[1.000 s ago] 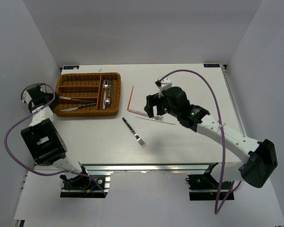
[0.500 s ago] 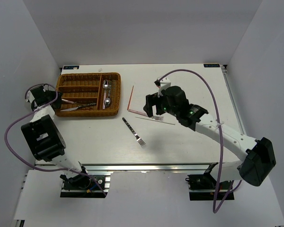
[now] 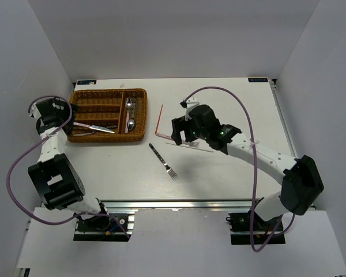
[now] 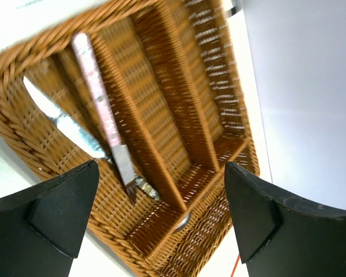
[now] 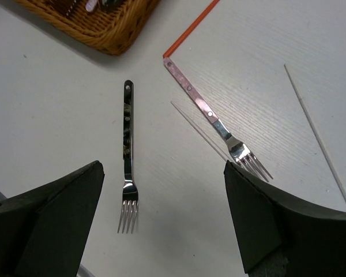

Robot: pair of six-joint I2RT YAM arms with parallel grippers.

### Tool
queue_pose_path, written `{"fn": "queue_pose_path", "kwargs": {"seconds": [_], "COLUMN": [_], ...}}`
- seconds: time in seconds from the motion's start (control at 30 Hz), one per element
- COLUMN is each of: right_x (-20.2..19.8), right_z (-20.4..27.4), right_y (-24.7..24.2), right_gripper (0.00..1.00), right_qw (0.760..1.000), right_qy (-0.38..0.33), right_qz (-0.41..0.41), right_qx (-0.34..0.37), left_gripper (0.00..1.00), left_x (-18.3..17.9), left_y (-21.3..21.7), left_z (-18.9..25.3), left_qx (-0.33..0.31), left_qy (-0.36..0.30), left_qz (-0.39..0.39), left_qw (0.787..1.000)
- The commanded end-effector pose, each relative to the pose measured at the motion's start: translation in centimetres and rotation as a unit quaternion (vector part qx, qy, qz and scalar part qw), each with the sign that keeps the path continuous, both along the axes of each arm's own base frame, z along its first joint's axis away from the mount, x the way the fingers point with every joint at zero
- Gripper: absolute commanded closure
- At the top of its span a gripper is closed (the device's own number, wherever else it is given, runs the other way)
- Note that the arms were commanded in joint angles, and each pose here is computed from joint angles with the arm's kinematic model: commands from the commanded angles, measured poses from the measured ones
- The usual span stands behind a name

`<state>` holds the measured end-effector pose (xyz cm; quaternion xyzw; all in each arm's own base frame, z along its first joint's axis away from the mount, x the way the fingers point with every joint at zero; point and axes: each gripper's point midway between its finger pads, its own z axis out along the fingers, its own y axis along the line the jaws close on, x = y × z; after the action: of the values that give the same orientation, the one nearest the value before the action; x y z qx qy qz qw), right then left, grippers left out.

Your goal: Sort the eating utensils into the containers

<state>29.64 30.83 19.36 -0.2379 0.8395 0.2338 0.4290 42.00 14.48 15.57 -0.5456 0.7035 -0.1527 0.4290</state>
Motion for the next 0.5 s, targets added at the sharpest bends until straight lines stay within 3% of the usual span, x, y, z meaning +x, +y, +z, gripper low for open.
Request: {"fn": "queue_pose_path", "kwargs": {"seconds": [0.0,0.37,0.47], "right_x": [-0.1,-1.0,-1.2], "right_z": [-0.7,-2.1,-2.5], "right_y": [1.1,1.9,1.7], "right_gripper": [0.11,0.14,0.18], "right_qw": [1.000,0.999,0.999], "right_qy": [0.022,0.033,0.036], "right_qz": [0.011,0.028,0.028], "right_qx": [-0.005,-0.004,-0.006], "left_gripper": [0.02,0.02,0.12], "left_x": [-0.6,-1.7,-1.3], "left_y": [0.7,2.7,2.5], "left_z": [6.6,5.4,4.0], "left_qx": [0.083,0.180,0.180], "left_qy": [-0.033,0.069,0.087], "left_qz": [0.002,0.050,0.042], "left_qw": [0.996,0.980,0.979]}}
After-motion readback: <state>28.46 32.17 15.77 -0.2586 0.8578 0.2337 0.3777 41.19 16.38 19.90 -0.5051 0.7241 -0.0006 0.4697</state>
